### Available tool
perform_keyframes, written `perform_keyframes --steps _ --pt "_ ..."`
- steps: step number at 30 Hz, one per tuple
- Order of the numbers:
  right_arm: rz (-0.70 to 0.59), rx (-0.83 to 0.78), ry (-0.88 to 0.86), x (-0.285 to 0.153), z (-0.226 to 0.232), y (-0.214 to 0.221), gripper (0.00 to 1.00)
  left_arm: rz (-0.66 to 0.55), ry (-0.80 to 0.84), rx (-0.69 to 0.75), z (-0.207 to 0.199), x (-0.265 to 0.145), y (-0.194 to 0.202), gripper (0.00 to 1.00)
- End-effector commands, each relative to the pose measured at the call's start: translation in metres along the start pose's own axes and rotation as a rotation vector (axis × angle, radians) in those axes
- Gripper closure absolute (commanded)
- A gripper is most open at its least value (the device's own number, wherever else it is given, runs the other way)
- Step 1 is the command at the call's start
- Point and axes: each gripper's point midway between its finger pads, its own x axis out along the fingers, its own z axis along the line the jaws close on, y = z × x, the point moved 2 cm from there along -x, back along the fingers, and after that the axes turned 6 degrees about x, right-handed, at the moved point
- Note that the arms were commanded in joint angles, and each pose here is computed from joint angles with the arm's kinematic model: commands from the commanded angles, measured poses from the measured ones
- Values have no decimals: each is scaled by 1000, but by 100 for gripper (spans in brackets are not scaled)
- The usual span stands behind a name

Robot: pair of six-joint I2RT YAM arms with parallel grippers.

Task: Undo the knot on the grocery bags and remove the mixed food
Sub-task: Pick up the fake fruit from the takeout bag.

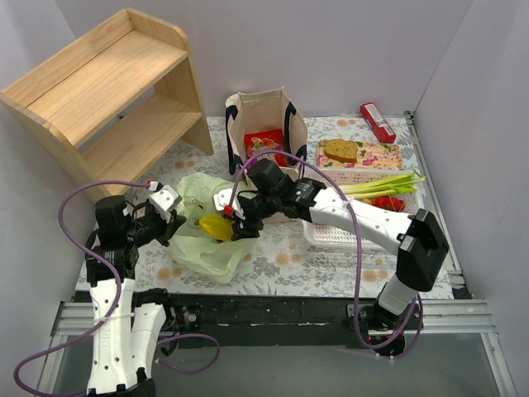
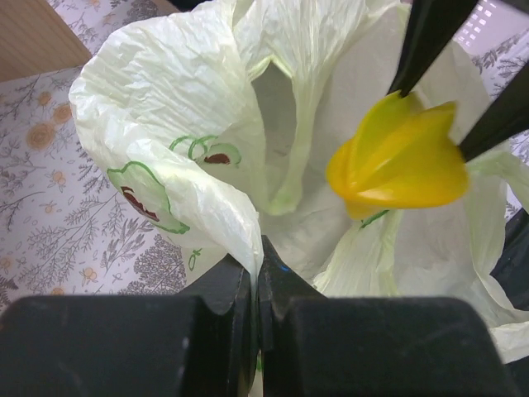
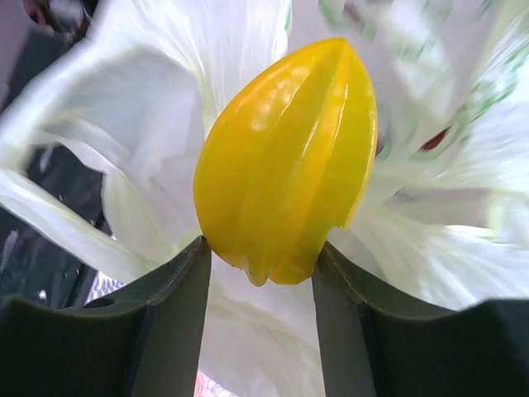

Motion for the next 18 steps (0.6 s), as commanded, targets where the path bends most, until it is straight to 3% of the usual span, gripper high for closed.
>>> perform_keyframes --steps 1,8,12,15,18 --pt "-264 -133 9 -35 6 -81 88 17 -28 -16 9 4 4 100" --pt "-478 -127 90 -84 6 -153 91 38 -46 -26 9 1 7 100" --pt "-524 -147 175 -124 3 -183 98 49 -52 -20 10 1 10 100" --pt "-465 -143 258 -153 -6 -167 99 28 -44 -34 11 4 7 100" --pt "-355 -93 314 -179 -15 -123 99 7 -35 -59 12 8 3 100"
